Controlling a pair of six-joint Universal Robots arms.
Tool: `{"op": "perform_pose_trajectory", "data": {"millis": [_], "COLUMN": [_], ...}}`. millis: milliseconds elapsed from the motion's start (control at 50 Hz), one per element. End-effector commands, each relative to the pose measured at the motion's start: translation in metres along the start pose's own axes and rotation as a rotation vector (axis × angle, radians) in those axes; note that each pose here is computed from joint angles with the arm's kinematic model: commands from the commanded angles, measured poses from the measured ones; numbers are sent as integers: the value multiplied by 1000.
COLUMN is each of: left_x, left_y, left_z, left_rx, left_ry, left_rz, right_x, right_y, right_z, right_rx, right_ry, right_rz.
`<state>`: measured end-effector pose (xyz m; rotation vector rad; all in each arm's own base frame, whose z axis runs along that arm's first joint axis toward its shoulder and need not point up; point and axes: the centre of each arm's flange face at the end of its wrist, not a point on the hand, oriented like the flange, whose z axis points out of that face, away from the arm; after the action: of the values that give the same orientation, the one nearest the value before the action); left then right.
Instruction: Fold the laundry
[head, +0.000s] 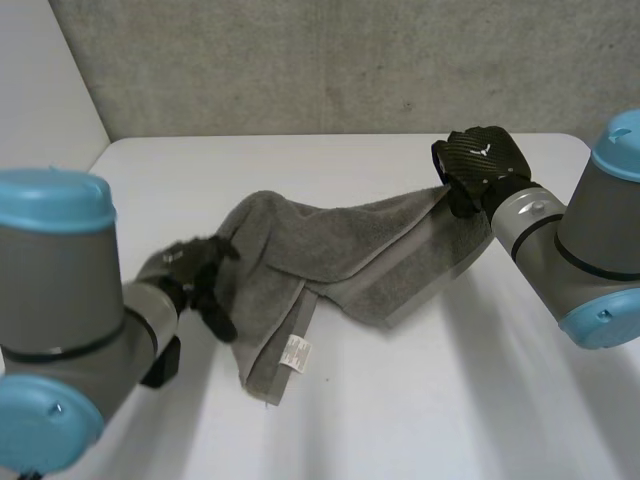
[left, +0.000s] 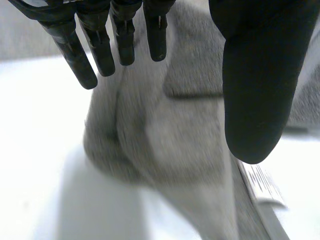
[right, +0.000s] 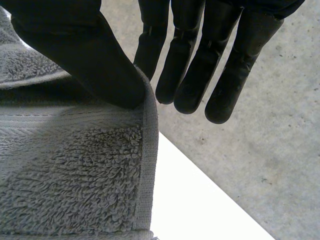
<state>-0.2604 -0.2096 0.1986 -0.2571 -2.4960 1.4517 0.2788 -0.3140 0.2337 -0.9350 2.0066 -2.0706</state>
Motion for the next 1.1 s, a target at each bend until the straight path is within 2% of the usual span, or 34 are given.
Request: {"op": "perform_pose_trajectory", "data": {"millis": [20, 140, 660, 800, 860, 980, 1080, 1100], "left_x": [8, 7, 19, 22, 23, 26, 24, 21], "left_y": [34, 48, 55, 47, 38, -9, -51, -64], "left_z": [4, 25, 62, 63, 60, 32, -2, -12], "left_rx": [-97, -73, -32, -1, 26, 154, 264, 291], "left_ry": [-1, -47, -26, -21, -16, -1, 2, -13], "left_rz": [1, 6, 23, 68, 100, 166, 240, 284], "right_x": [-1, -7, -14, -7, -2, 24, 46, 51], "right_y": [3, 9, 19, 11, 2, -29, -51, -58], "right_z": [-1, -4, -8, -7, -8, -16, -30, -36], "right_rx": [-11, -28, -58, -35, -16, 36, -16, -44], "right_ry": [-5, -21, -45, -29, -17, 40, 37, 17], "right_rz": [1, 4, -9, -11, -13, -43, -133, -175]}}
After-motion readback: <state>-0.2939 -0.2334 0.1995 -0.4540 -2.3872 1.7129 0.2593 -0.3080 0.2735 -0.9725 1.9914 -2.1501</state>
